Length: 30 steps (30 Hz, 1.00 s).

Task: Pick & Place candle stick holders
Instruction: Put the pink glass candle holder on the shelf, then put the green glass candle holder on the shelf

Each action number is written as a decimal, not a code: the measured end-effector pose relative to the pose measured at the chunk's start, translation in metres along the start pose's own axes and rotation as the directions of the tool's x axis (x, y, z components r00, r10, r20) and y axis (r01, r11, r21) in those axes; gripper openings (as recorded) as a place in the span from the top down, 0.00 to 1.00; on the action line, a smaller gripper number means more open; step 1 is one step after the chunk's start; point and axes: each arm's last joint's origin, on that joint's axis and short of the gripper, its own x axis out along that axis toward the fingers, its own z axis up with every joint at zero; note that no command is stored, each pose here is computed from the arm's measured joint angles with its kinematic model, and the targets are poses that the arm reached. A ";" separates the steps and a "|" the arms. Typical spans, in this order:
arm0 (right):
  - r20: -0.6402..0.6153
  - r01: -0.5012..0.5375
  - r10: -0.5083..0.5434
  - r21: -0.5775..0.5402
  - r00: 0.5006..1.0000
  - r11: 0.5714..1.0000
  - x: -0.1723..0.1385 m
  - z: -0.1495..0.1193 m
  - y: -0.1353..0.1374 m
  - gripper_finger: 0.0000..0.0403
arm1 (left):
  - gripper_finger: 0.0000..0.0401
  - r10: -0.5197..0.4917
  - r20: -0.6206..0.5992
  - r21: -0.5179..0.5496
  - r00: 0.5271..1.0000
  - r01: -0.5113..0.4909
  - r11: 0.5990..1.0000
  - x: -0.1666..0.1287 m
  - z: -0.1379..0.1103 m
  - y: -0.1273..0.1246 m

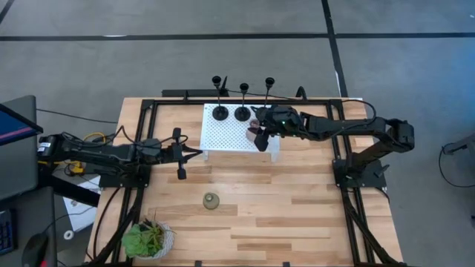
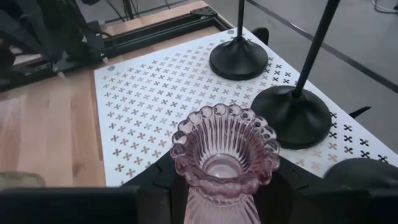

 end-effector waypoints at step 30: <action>-0.029 -0.095 0.095 -0.010 0.995 0.995 -0.100 0.011 0.010 0.37 | 0.97 0.000 0.001 -0.004 1.000 0.000 1.000 0.000 0.000 0.000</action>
